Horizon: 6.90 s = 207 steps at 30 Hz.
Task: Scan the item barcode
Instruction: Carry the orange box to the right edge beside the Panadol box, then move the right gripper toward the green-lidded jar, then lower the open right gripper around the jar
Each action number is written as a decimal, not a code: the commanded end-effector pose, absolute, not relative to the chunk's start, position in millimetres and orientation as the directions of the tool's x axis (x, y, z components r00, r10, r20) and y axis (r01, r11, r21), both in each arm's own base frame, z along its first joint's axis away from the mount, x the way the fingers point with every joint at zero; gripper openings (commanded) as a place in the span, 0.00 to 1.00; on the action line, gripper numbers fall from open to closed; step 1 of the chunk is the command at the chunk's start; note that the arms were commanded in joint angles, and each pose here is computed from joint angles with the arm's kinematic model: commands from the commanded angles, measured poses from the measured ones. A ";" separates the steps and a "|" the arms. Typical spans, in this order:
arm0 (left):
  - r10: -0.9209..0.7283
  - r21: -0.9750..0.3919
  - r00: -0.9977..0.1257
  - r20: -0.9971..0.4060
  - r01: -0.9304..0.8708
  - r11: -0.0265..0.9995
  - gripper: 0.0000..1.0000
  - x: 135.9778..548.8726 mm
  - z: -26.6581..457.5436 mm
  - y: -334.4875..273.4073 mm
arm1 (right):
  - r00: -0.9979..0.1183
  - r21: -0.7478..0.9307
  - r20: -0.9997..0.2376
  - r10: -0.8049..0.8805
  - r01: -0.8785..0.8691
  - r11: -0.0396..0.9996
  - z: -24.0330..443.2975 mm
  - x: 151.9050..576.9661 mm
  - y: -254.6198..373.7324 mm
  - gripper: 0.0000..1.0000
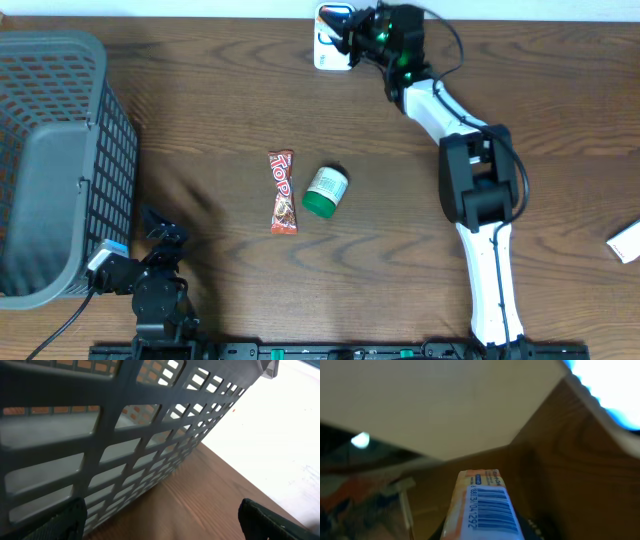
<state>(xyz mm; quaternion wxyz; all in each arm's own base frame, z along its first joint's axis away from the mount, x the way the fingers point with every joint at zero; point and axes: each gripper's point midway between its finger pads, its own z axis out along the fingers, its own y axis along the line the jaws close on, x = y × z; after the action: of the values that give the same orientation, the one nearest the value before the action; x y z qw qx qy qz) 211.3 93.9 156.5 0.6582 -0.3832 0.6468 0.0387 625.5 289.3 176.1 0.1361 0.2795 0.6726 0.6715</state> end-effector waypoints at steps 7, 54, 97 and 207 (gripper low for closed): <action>-0.438 -0.431 0.138 -0.889 -0.575 0.695 0.97 209.1 145.1 96.9 | -0.789 0.937 -0.194 0.583 0.026 0.348 281.9 572.0 257.1 0.02; -0.437 -0.431 0.138 -0.889 -0.575 0.695 0.97 209.1 145.1 96.9 | -0.155 -0.208 -0.561 0.813 0.977 0.042 67.7 236.0 -324.7 0.12; -0.438 -0.432 0.138 -0.888 -0.575 0.695 0.97 209.1 145.1 96.8 | -0.274 0.378 -0.520 0.809 0.776 0.505 170.4 351.9 -234.1 0.99; -0.438 -0.431 0.138 -0.889 -0.575 0.695 0.97 209.1 145.1 96.9 | -0.852 0.361 0.151 0.501 0.520 0.774 26.2 293.6 301.8 0.86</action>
<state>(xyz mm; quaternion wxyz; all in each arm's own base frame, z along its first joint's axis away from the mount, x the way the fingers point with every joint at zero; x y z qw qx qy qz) 211.3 93.9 156.5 0.6582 -0.3832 0.6468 0.0387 290.1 298.1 26.0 -0.0284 0.2618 0.9438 0.1997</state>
